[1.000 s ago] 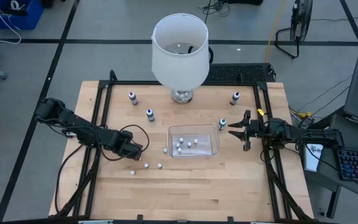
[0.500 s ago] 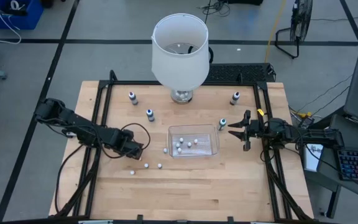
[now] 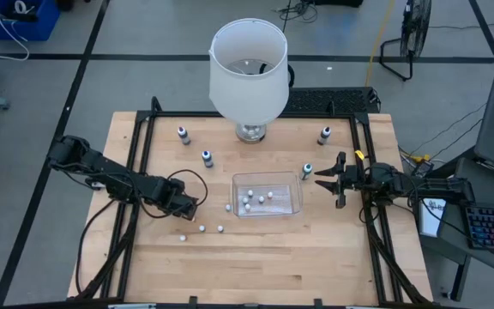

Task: Pick & Place food coloring
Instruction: Put the small purple food coloring bottle into the transparent bin

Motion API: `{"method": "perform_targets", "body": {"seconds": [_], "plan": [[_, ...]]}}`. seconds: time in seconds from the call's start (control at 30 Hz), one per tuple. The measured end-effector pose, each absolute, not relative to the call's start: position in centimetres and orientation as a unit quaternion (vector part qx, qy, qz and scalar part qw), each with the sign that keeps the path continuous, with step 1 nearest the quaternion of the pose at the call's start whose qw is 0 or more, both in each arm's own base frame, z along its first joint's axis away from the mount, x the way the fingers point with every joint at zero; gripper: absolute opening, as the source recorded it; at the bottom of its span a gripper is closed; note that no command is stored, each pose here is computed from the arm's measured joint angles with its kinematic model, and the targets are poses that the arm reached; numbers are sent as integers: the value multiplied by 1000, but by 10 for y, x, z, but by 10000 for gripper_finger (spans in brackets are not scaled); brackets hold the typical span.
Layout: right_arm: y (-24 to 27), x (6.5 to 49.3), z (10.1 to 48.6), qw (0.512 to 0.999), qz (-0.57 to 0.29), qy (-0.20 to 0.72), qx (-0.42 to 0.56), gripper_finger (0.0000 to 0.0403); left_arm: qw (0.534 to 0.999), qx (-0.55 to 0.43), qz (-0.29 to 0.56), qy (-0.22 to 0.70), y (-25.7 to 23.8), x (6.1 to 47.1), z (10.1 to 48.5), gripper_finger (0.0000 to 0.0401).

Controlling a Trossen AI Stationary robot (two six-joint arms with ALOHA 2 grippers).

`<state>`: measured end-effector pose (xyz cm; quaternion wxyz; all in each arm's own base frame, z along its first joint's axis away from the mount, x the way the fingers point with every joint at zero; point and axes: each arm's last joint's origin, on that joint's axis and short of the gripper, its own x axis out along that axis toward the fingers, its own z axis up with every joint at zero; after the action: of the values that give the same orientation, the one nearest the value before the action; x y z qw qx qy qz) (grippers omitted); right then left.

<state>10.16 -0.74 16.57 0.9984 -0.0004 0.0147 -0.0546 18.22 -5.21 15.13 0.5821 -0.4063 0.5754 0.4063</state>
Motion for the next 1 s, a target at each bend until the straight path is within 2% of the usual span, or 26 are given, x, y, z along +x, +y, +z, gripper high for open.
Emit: {"method": "perform_targets", "body": {"seconds": [0.17,0.33,0.5,0.67,0.77,0.87,1.0], "plan": [[-7,102,166,998,-55,15,0,114,593,-393,393,583,-52,183,152,79],[-7,102,166,998,-54,15,0,114,648,-365,364,560,-52,201,174,75],[-7,102,166,998,-55,15,0,114,732,-324,305,515,-46,232,225,74],[-7,102,166,998,-54,15,0,114,831,-279,226,424,-29,265,295,74],[-7,102,166,998,-55,15,0,114,883,-220,176,375,-20,285,333,74],[-7,102,166,998,-55,15,0,114,909,-149,140,364,-12,310,359,74],[-7,102,166,998,-55,16,0,114,916,-70,103,382,-2,351,378,74]]}}
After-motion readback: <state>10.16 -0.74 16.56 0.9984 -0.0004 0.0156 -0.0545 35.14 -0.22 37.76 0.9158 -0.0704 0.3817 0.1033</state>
